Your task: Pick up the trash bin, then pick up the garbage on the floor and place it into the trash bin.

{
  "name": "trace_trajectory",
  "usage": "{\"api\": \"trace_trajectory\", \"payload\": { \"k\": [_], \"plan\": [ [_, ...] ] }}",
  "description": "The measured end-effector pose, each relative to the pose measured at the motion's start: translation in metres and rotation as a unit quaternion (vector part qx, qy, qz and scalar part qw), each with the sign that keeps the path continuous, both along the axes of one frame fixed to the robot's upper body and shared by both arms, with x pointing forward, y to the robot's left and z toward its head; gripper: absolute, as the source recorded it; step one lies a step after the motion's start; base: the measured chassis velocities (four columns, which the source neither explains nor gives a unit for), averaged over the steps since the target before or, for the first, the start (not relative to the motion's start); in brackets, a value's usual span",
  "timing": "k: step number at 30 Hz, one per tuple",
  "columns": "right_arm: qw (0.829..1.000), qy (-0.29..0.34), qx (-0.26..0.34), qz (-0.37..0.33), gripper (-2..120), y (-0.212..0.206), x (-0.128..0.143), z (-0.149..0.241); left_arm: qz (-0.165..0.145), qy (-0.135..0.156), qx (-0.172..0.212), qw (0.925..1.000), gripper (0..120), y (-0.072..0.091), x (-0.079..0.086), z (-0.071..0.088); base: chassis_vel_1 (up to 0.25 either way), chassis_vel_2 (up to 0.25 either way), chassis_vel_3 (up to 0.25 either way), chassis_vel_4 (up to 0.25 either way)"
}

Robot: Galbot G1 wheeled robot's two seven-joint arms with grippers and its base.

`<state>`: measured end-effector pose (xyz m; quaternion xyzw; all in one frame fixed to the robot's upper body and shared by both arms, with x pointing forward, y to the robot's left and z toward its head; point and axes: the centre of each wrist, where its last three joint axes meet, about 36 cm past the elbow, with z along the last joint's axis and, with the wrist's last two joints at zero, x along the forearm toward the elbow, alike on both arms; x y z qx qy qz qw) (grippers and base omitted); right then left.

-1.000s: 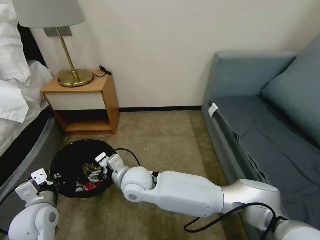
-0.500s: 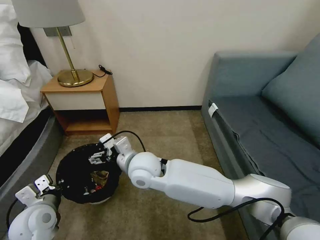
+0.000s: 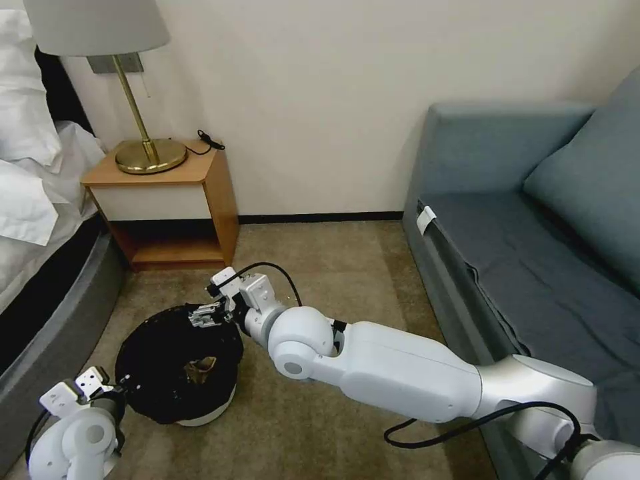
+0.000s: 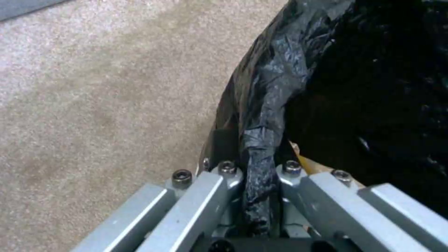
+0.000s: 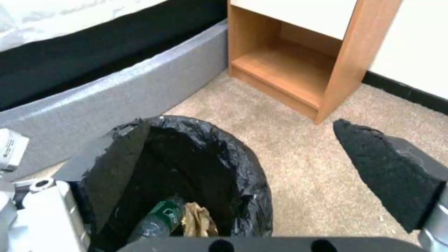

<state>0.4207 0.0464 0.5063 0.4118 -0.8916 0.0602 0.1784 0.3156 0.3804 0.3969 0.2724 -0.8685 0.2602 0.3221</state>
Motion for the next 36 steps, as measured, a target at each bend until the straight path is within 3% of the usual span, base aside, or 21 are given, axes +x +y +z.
{"api": "trace_trajectory", "payload": {
  "k": [6,10,20,23,24,27,28,30,31,32,33,36],
  "plan": [
    [1.0,0.002,0.0,-0.001,99,0.0,0.0,-0.003,0.001,-0.003,0.004,1.0,4,0.001,0.0,0.001,0.0,0.0,0.0,0.0],
    [1.0,0.003,0.0,-0.002,99,0.001,0.0,-0.005,-0.001,-0.019,0.045,0.9988,24,0.002,-0.003,0.004,0.0,0.0,0.0,0.0],
    [1.0,0.016,0.007,-0.005,98,0.0,-0.002,-0.001,-0.022,-0.051,0.123,0.9909,55,0.007,-0.016,0.022,0.0,0.0,0.0,0.0],
    [1.0,0.02,0.02,-0.013,98,-0.003,0.0,0.001,-0.065,-0.1,0.141,0.9829,69,0.007,-0.025,0.034,0.0,0.0,0.0,0.0],
    [1.0,0.02,0.02,-0.013,98,-0.003,0.0,0.001,-0.065,-0.1,0.141,0.9829,69,0.007,-0.025,0.034,0.0,0.0,0.0,0.0],
    [0.997,0.014,0.063,-0.032,99,-0.018,0.007,0.007,-0.125,-0.182,0.165,0.9613,84,0.012,-0.034,0.044,0.0,0.0,0.0,0.0],
    [0.997,0.014,0.063,-0.032,99,-0.018,0.007,0.007,-0.125,-0.182,0.165,0.9613,84,0.012,-0.034,0.044,0.0,0.0,0.0,0.0],
    [0.994,-0.003,0.097,-0.058,100,-0.034,0.015,0.011,-0.153,-0.223,0.188,0.9442,93,0.015,-0.036,0.049,0.0,0.0,0.0,0.0],
    [0.993,-0.005,0.102,-0.063,100,-0.037,0.016,0.011,-0.159,-0.229,0.192,0.941,94,0.015,-0.036,0.05,0.0,0.0,0.0,0.0],
    [0.985,-0.034,0.131,-0.103,100,-0.061,0.024,0.016,-0.189,-0.254,0.206,0.9259,98,0.014,-0.035,0.056,0.0,0.0,0.0,0.0],
    [0.985,-0.034,0.131,-0.103,100,-0.061,0.024,0.016,-0.189,-0.254,0.206,0.9259,98,0.014,-0.035,0.056,0.0,0.0,0.0,0.0],
    [0.969,-0.11,0.147,-0.165,100,-0.104,0.03,0.022,-0.224,-0.277,0.215,0.9094,100,0.008,-0.033,0.062,0.0,0.0,0.0,0.0]
  ]
}}
